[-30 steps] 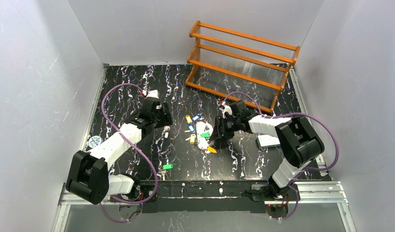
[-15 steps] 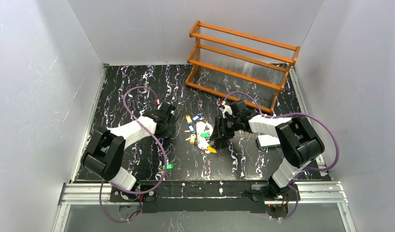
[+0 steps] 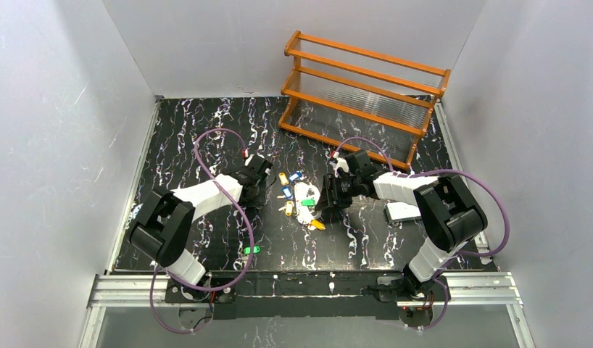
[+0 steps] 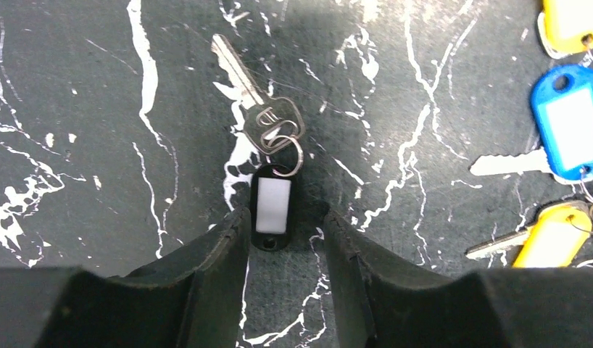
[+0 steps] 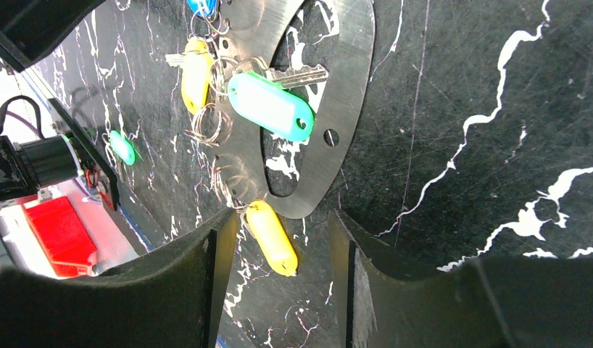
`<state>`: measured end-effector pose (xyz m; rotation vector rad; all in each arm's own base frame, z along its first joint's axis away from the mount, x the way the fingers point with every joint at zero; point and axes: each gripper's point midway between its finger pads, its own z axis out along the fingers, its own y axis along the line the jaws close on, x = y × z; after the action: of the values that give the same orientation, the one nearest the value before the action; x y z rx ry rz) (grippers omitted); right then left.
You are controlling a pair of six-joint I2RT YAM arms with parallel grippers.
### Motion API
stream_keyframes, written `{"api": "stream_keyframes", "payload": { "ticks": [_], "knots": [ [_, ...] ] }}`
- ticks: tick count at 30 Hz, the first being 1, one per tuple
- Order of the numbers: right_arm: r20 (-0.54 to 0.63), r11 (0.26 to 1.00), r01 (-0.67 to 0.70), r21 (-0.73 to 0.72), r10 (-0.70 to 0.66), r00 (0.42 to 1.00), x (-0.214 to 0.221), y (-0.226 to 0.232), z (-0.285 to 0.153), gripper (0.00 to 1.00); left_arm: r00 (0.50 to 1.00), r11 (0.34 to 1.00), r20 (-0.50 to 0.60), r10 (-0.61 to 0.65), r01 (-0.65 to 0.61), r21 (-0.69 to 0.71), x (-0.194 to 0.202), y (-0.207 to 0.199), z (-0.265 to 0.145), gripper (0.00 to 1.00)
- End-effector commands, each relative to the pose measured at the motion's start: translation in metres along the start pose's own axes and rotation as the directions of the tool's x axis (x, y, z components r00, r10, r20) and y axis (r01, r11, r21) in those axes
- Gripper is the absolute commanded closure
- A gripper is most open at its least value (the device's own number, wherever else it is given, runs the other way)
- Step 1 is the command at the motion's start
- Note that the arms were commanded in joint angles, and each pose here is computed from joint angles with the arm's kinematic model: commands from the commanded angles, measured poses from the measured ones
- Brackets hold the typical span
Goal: Put the keys on the keyring
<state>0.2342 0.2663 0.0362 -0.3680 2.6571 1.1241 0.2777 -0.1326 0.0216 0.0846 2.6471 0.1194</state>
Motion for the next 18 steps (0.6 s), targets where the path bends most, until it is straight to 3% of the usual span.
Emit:
{"api": "stream_keyframes", "payload": {
  "ticks": [1, 7, 11, 13, 18],
  "knots": [
    [0.051, 0.998, 0.059, -0.020, -0.058, 0.997, -0.018, 0.015, -0.009, 0.42, 0.999, 0.999, -0.022, 0.036, -0.036, 0.001, 0.014, -0.006, -0.005, 0.63],
    [0.059, 0.998, 0.065, -0.018, -0.063, 0.996, -0.020, 0.017, -0.011, 0.42, 0.998, 0.995, -0.029, 0.065, -0.062, 0.072, 0.030, -0.029, -0.017, 0.79],
    [0.062, 0.997, 0.070, -0.011, -0.069, 0.996, -0.022, 0.018, -0.012, 0.42, 0.998, 0.993, -0.018, 0.058, -0.056, 0.105, 0.037, -0.037, -0.029, 0.81],
    [0.066, 0.997, 0.076, -0.007, -0.075, 0.995, -0.024, 0.018, -0.012, 0.42, 0.999, 0.991, -0.007, 0.034, -0.033, 0.133, 0.037, -0.040, -0.035, 0.76],
    [0.072, 0.996, 0.086, 0.005, -0.086, 0.994, -0.027, 0.017, -0.014, 0.42, 0.998, 0.987, 0.067, 0.002, -0.013, 0.158, 0.012, -0.042, -0.055, 0.52]
  ]
}}
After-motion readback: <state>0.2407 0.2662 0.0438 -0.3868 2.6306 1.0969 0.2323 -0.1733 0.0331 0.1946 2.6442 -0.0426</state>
